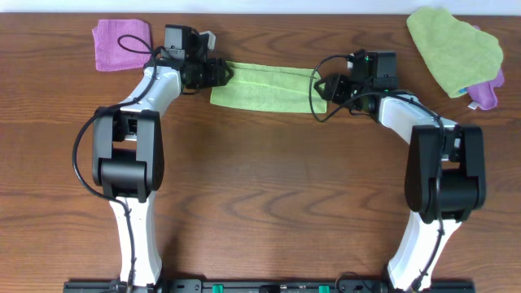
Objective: Fold the cloth
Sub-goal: 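Carry both held corners forward over the far edge, folding the cloth, then release the corners and raise both grippers away from the folded strip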
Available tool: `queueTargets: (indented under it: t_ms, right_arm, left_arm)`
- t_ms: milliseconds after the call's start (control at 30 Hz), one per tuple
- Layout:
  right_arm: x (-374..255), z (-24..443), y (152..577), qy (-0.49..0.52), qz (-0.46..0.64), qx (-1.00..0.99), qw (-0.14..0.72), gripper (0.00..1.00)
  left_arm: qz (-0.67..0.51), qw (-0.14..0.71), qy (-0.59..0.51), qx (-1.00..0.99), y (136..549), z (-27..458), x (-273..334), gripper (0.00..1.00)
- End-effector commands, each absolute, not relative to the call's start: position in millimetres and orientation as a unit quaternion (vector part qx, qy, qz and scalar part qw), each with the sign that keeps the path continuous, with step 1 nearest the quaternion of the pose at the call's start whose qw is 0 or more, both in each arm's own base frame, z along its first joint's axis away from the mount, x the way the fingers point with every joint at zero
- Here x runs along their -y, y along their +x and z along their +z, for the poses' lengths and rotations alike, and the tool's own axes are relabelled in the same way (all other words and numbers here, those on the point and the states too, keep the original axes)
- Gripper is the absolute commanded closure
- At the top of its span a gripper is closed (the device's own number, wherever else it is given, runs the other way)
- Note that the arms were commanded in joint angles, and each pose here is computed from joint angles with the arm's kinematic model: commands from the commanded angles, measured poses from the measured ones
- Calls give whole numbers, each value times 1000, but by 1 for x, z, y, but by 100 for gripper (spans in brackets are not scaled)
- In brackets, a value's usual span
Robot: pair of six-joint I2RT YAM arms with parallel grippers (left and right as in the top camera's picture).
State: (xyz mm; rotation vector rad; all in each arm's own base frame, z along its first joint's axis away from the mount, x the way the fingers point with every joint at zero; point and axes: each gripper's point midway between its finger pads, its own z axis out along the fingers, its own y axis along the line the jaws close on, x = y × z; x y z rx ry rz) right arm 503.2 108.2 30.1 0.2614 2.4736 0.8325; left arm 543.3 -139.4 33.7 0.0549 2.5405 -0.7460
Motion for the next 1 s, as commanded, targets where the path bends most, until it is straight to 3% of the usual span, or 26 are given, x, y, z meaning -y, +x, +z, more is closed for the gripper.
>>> queueTargets:
  t_ms: [0,267,600,700,767,833,900,933,967]
  right_arm:
    - [-109,26,505,96,306,-913,252,22]
    - [-111,37,506,90,333,-905,250,21]
    - [-99,110,515,25,285,-920,266,23]
    - [-95,131,501,0,262,-931,252,28]
    - [-84,137,486,-6,220,-945,242,36]
    - [-69,141,468,-10,166,-960,226,54]
    - [-58,144,452,-12,126,-970,209,98]
    - [-53,145,445,-10,110,-973,201,98]
    - [-47,146,438,-7,93,-977,190,98]
  left_arm:
    - [-260,251,21,-932,549,33,133,29]
    - [-254,246,37,-935,546,53,133,28]
    - [-188,333,92,-919,555,148,118,26]
    - [-183,328,115,-920,539,167,121,32]
    - [-177,313,135,-923,524,171,124,48]
    - [-155,295,136,-933,514,169,119,65]
    - [-126,279,129,-943,508,162,112,73]
    - [-112,272,126,-947,505,159,109,88]
    - [-100,265,123,-951,504,155,106,94]
